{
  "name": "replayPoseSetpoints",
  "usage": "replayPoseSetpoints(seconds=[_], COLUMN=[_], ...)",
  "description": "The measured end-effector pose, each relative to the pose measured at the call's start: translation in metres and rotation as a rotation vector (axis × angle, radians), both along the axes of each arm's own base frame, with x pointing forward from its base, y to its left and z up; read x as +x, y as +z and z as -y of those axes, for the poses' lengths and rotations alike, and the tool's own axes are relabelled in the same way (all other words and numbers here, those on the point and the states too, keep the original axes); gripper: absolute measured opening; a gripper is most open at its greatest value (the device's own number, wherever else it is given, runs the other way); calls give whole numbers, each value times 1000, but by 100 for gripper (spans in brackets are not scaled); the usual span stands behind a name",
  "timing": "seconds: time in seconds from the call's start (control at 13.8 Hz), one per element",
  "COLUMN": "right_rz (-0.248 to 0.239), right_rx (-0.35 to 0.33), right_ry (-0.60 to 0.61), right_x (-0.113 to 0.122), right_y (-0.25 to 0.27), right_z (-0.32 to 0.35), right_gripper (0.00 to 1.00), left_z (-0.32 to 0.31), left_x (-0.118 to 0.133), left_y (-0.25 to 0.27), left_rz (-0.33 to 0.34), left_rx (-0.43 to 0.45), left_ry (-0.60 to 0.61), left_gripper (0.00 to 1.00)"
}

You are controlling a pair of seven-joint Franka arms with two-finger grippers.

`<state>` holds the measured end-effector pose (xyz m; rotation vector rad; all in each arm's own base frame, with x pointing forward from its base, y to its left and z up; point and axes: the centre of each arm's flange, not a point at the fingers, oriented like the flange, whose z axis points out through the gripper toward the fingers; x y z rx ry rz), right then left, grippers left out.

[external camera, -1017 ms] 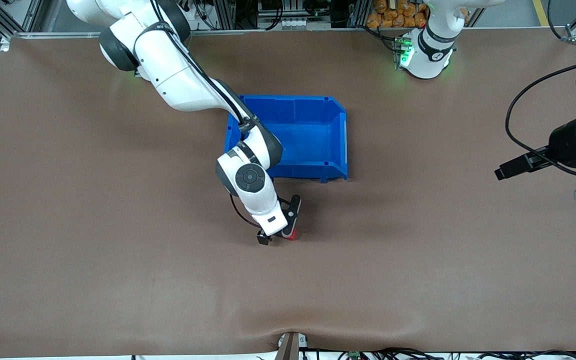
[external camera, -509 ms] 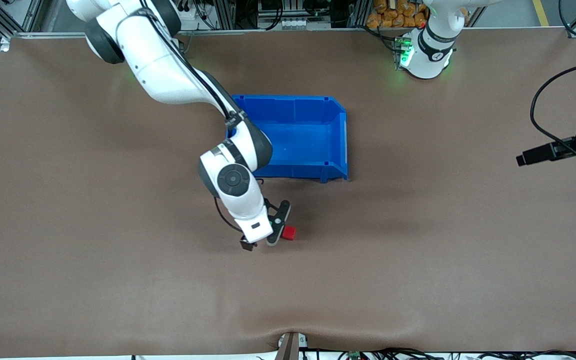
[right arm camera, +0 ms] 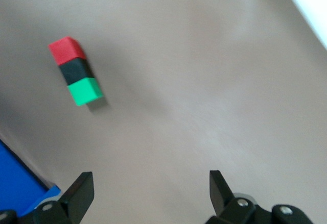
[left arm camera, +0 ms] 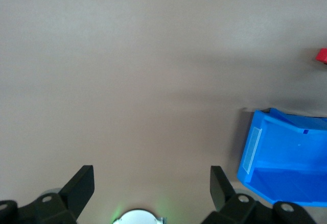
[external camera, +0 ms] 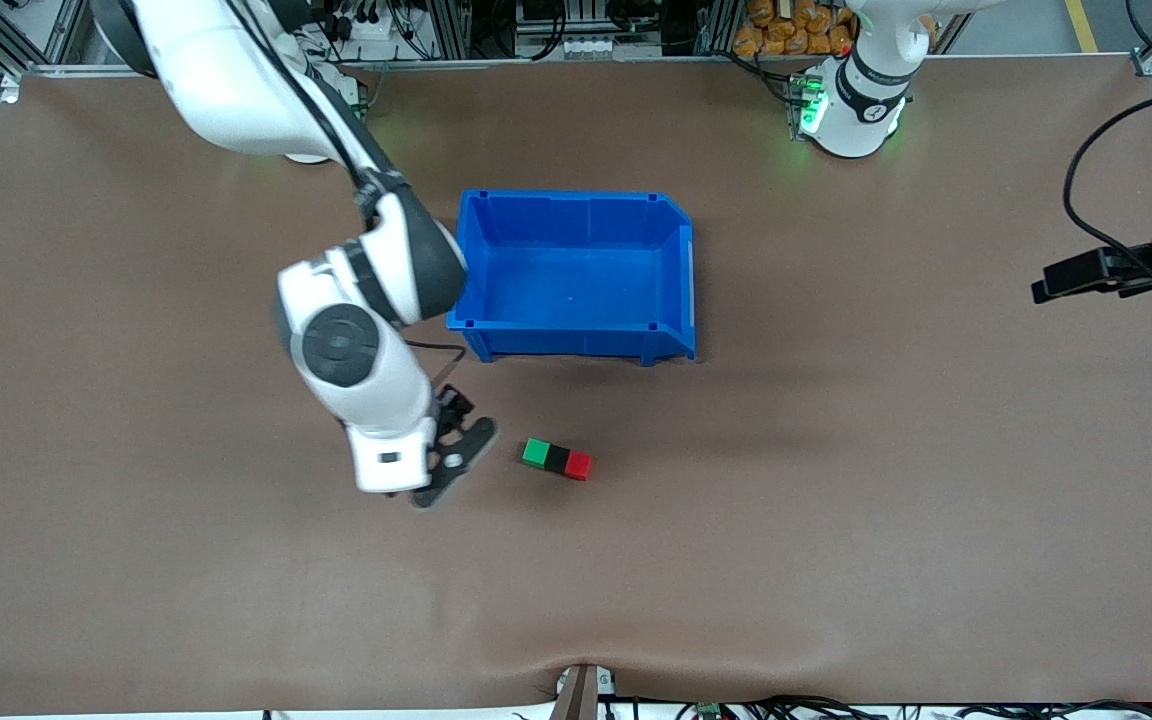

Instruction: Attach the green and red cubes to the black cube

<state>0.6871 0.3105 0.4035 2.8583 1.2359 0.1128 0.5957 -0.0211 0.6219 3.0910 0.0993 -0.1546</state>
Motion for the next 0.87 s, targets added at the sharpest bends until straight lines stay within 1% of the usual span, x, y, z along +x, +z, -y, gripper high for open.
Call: replayPoseSetpoints(seconds=[0.07, 0.22, 0.36, 0.44, 0.65, 0.73, 0.87], right_rz=[-8, -51, -84, -87, -71, -70, -65], right_rx=[21, 76, 100, 104, 114, 116, 118], right_ry=[-47, -141, -215, -244, -341, -381, -461], right_x=[2, 1, -6, -12, -35, -44, -69], right_y=[18, 50, 85, 103, 148, 161, 186], right_z=[23, 75, 127, 150, 206, 225, 265], right_gripper=[100, 100, 100, 100, 100, 100, 100], left_z=[3, 5, 8, 9, 9, 8, 4], left_x=[-8, -28, -41, -46, -67, -70, -65], left_y=[-1, -4, -3, -4, -17, -16, 0], left_rz=[15, 29, 45, 50, 91, 109, 163], left_rx=[4, 8, 11, 12, 16, 17, 31], left_ry=[-4, -9, -12, -12, -8, -5, -2], left_gripper=[100, 100, 100, 100, 100, 100, 100])
